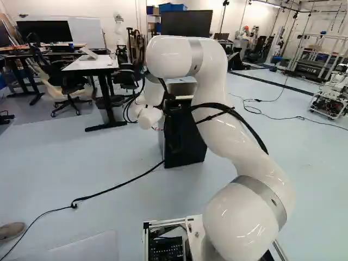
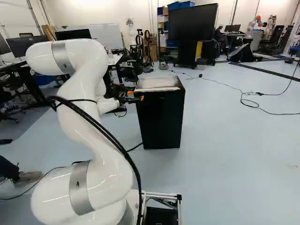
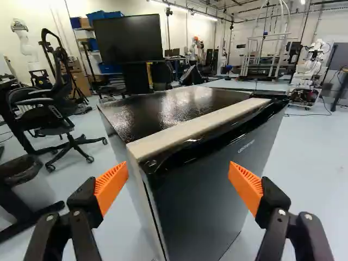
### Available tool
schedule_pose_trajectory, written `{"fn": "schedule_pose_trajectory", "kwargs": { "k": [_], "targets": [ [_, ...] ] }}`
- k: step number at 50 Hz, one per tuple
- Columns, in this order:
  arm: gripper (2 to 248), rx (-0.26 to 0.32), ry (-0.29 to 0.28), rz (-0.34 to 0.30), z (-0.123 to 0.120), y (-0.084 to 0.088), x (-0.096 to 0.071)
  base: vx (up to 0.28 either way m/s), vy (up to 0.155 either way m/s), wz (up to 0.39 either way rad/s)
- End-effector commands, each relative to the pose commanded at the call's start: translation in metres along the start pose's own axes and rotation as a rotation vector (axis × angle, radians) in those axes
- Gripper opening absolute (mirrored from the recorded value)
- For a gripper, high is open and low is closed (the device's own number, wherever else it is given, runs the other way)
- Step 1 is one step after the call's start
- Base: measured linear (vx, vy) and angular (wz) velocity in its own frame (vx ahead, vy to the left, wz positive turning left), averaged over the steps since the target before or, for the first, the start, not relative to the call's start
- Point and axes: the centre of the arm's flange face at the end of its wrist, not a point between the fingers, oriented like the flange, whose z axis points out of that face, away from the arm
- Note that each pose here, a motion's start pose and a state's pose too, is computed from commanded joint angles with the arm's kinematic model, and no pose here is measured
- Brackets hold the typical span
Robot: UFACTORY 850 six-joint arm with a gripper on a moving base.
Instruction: Open the fridge door
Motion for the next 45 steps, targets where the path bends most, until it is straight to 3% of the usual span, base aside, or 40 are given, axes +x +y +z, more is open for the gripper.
{"fn": "schedule_pose_trajectory", "kwargs": {
  "k": [18, 45],
  "targets": [
    [247, -0.031, -0.014, -0.010, -0.004, 0.021, 0.003, 0.000, 0.000, 0.000],
    [247, -0.047, -0.054, -0.056, -0.044, 0.060, 0.006, 0.002, -0.004, -0.008]
  ]
}}
